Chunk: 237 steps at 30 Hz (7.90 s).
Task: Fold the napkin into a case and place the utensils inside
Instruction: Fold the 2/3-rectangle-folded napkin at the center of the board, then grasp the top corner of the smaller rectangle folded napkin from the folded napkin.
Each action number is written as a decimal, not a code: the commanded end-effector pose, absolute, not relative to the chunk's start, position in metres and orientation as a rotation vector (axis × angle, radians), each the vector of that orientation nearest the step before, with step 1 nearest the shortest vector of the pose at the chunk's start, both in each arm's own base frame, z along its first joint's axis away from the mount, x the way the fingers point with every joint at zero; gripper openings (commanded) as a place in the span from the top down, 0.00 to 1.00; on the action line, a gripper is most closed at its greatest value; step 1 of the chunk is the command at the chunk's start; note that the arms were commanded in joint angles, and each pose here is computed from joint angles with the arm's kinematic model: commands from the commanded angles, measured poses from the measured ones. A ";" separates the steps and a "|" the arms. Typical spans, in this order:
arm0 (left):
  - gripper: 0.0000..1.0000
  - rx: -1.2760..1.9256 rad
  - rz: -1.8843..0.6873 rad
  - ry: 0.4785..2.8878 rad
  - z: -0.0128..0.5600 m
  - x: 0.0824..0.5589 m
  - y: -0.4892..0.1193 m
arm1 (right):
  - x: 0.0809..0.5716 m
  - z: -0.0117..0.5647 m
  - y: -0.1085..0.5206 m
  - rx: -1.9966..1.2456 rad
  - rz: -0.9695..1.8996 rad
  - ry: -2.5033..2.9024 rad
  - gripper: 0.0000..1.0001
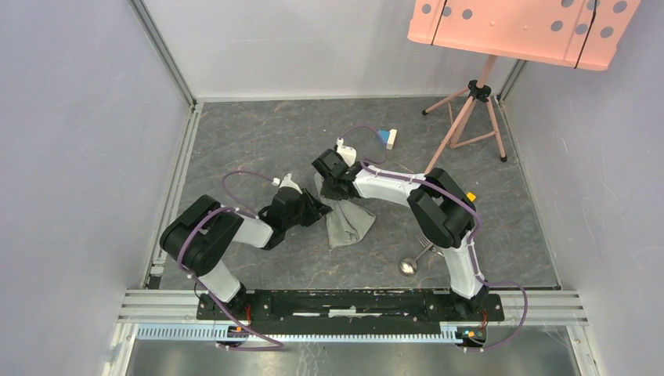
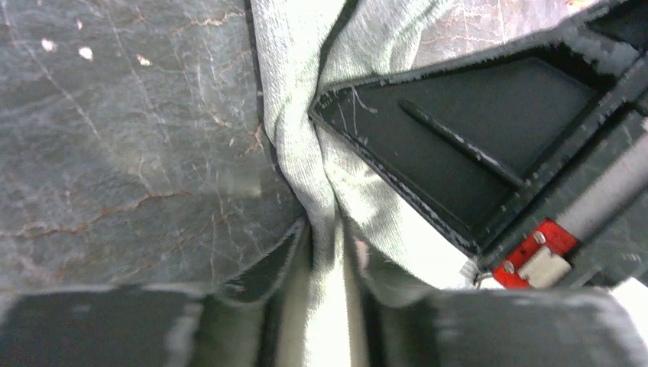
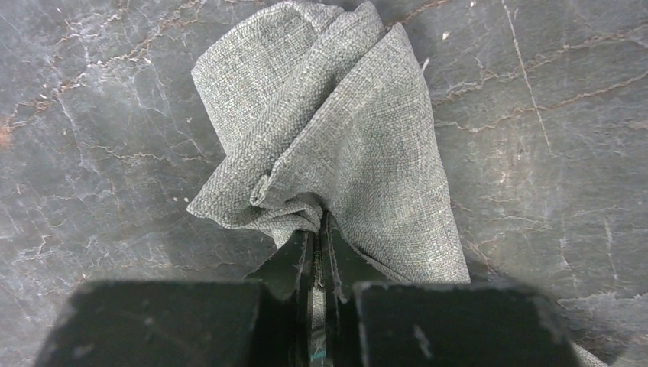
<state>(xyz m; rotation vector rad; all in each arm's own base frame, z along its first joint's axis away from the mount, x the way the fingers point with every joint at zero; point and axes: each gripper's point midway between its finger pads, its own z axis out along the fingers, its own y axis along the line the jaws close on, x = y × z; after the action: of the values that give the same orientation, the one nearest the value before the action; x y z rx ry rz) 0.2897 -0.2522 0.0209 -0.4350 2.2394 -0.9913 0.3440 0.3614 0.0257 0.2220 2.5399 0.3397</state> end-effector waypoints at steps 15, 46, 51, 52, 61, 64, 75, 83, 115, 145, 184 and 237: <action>0.50 -0.553 -0.790 2.168 0.080 0.252 -0.158 | 0.351 0.055 0.365 -0.515 0.354 2.367 0.59; 0.27 -0.354 -0.722 2.490 0.103 0.340 -0.255 | 0.283 0.072 0.267 -0.654 1.133 2.103 0.09; 0.31 -0.384 -0.633 2.505 0.099 0.347 -0.260 | 0.271 0.056 0.264 -0.628 1.154 2.143 0.18; 0.31 -0.387 -0.619 2.517 0.098 0.346 -0.259 | 0.268 0.056 0.266 -0.633 1.166 2.138 0.22; 0.28 -0.423 -0.611 2.418 0.107 0.337 -0.212 | 0.264 0.077 0.282 -0.650 1.085 2.141 0.60; 0.28 -0.483 -0.685 2.365 0.106 0.324 -0.189 | 0.264 0.079 0.291 -0.649 1.026 2.186 0.71; 0.26 -0.515 -0.753 2.338 0.096 0.279 -0.151 | 0.245 0.054 0.343 -0.511 0.941 2.359 0.90; 0.27 -0.402 -1.060 2.406 0.073 0.264 -0.194 | 0.231 0.044 0.358 -0.529 0.955 2.371 0.66; 0.58 -0.337 -0.751 2.649 0.002 0.265 -0.231 | 0.225 0.093 0.343 -0.709 0.951 2.145 0.47; 0.83 -0.344 -0.851 2.578 -0.005 0.261 -0.228 | 0.380 0.072 0.373 -0.486 0.531 2.174 0.48; 0.63 -0.560 -1.076 2.315 0.032 0.241 -0.267 | 0.371 0.094 0.364 -0.663 0.540 2.010 1.00; 0.68 0.145 -0.010 2.388 0.051 0.376 -0.247 | 0.351 0.119 0.332 -0.398 0.902 1.879 1.00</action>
<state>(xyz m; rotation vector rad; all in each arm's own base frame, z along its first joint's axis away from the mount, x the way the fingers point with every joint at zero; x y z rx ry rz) 0.3672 -0.2490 0.0438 0.1086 2.4123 -0.0765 0.3475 0.3262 0.0973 -0.3973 1.9606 0.8621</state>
